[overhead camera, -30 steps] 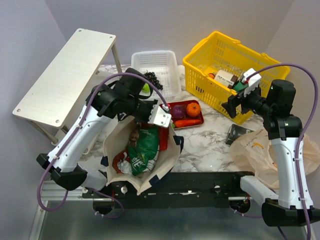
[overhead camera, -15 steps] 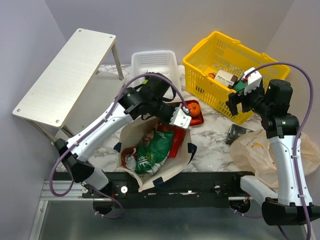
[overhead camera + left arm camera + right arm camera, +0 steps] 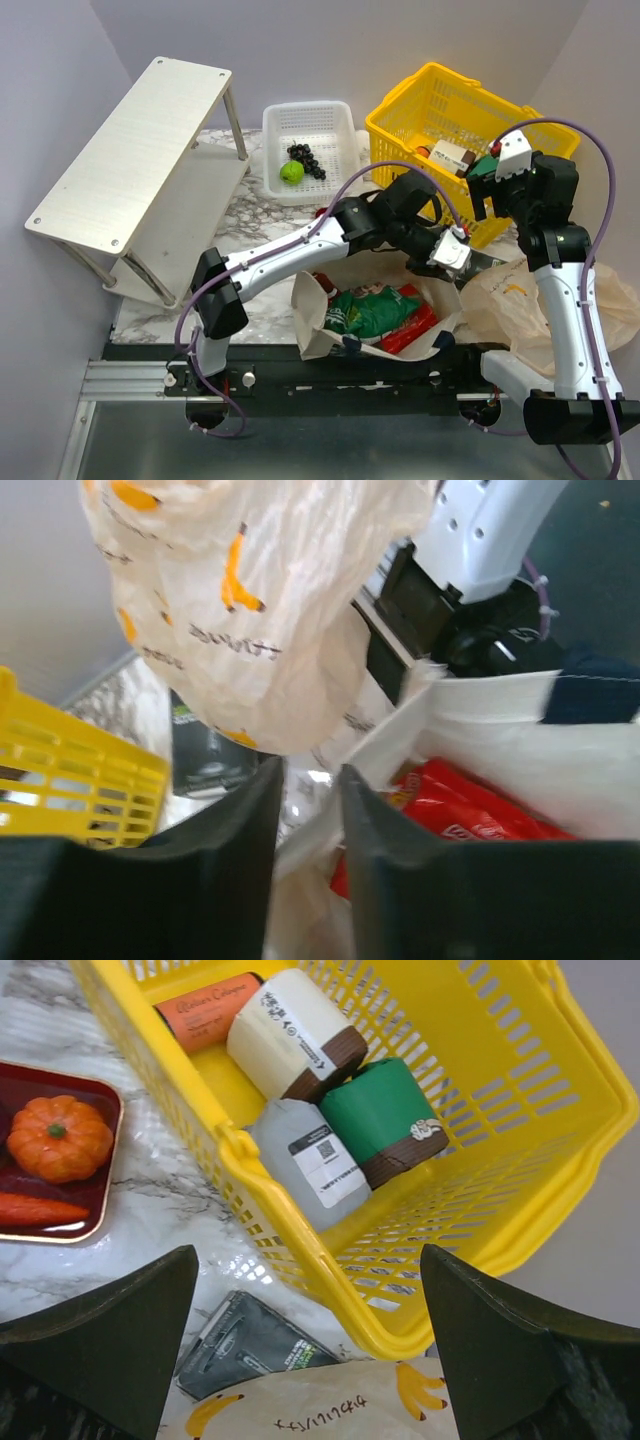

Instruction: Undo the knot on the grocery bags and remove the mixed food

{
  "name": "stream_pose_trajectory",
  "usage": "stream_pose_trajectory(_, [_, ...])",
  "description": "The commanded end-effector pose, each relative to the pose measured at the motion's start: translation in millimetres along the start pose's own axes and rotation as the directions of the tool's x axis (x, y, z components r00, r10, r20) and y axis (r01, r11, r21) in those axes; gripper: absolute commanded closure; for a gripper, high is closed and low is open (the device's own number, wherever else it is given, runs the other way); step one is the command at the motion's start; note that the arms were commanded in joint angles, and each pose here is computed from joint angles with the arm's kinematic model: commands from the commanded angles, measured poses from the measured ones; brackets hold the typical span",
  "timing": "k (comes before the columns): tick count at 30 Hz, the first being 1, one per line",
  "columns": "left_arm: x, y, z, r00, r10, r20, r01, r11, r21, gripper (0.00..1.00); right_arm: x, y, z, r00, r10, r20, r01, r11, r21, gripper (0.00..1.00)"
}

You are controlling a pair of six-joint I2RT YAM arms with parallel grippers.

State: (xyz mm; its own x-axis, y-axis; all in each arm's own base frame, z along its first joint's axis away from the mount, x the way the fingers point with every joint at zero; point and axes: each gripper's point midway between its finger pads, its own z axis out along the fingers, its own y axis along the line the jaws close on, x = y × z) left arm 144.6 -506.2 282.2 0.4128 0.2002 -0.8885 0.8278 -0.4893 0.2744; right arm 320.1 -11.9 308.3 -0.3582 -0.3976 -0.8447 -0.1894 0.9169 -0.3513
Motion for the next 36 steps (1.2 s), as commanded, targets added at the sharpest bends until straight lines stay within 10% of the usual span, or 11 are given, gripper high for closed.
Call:
stream_pose_trajectory(1, [-44, 35, -36, 0.991, 0.124, 0.04, -0.112, 0.967, -0.23, 0.37, -5, -22, 0, 1.0, -0.006, 0.011, 0.005, 0.994, 0.108, 0.0])
stream_pose_trajectory(6, [-76, 66, -117, 0.991, 0.132, 0.033, -0.084, 0.784, -0.614, 0.02, -35, 7, -11, 0.991, -0.013, 0.136, 0.024, 0.997, -0.08, 0.0])
stream_pose_trajectory(15, [2, 6, -231, 0.934, -0.352, -0.055, 0.237, 0.73, -0.642, 0.02, -129, 57, -71, 0.942, -0.03, 0.334, 0.181, 0.883, -0.433, 0.06])
stream_pose_trajectory(19, [44, -32, -233, 0.854, -0.517, -0.051, 0.381, 0.689, -0.616, 0.02, -110, 123, -91, 0.932, -0.141, 0.334, 0.335, 0.685, -0.646, 0.11])
stream_pose_trajectory(23, [59, -54, -215, 0.795, -0.606, -0.013, 0.502, 0.67, -0.547, 0.05, -40, 205, -138, 0.82, -0.337, 0.462, 0.559, 0.297, -0.774, 0.12])
stream_pose_trajectory(26, [74, -58, -206, 0.771, -0.637, -0.014, 0.533, 0.657, -0.533, 0.15, 4, 231, -149, 0.776, -0.394, 0.493, 0.587, 0.164, -0.793, 0.11])
stream_pose_trajectory(32, [87, -41, -193, 0.798, -0.601, -0.04, 0.504, 0.703, -0.502, 0.7, 66, 274, -140, 0.692, -0.472, 0.546, 0.621, 0.006, -0.784, 0.09])
stream_pose_trajectory(34, [68, -30, -191, 0.83, -0.558, -0.018, 0.487, 0.74, -0.464, 0.99, 67, 285, -130, 0.689, -0.469, 0.553, 0.639, 0.033, -0.769, 0.08])
stream_pose_trajectory(36, [49, -16, -190, 0.843, -0.538, 0.024, 0.493, 0.753, -0.436, 1.0, 73, 294, -120, 0.701, -0.469, 0.537, 0.634, 0.066, -0.77, 0.08])
